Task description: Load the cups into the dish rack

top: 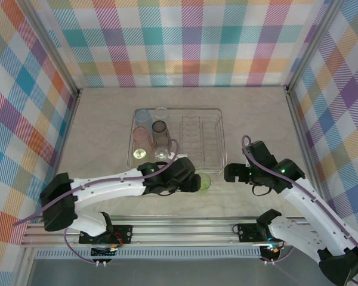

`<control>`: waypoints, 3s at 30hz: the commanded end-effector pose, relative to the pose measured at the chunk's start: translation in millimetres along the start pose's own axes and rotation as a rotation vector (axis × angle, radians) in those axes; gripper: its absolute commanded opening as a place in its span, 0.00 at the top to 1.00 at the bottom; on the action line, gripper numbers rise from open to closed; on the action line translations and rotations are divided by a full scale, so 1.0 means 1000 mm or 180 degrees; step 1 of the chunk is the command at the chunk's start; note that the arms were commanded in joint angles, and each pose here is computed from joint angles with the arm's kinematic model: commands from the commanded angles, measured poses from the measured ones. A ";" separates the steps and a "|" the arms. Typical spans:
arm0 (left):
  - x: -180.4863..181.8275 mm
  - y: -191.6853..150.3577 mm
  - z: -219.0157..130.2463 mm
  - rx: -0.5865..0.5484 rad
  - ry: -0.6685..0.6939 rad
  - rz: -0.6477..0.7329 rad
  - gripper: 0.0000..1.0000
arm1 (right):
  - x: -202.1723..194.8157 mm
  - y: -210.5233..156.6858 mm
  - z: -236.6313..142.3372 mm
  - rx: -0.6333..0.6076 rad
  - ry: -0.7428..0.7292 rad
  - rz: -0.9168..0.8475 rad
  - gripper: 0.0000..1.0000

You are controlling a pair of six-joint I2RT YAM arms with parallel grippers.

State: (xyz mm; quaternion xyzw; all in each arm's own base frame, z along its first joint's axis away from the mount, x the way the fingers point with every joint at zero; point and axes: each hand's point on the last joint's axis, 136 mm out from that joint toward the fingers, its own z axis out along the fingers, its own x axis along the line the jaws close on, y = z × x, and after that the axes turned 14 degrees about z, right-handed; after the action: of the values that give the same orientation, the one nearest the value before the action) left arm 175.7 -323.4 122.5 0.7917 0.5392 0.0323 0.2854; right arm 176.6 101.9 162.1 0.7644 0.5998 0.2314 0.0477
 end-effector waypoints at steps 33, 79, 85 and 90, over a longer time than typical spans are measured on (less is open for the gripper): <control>-0.004 0.001 0.038 0.0286 0.0515 -0.0183 0.47 | 0.012 -0.013 -0.006 0.0170 0.0303 -0.0092 0.04; -0.013 0.005 0.061 0.0361 0.0401 -0.0075 1.00 | 0.014 -0.019 -0.015 -0.0187 0.0524 -0.0040 0.12; -0.038 0.041 0.008 -0.0359 -0.0358 -0.0230 1.00 | 0.021 0.001 -0.047 -0.0761 0.0958 -0.0034 0.09; -0.056 0.084 -0.074 -0.1238 -0.1235 -0.0433 1.00 | 0.068 0.005 -0.103 -0.0947 0.1900 -0.0511 0.03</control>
State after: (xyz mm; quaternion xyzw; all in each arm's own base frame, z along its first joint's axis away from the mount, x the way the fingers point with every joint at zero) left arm 186.8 -350.3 167.4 0.7402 0.5411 -0.0038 0.3992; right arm 152.1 119.3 226.3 0.6780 0.5848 0.4447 0.0229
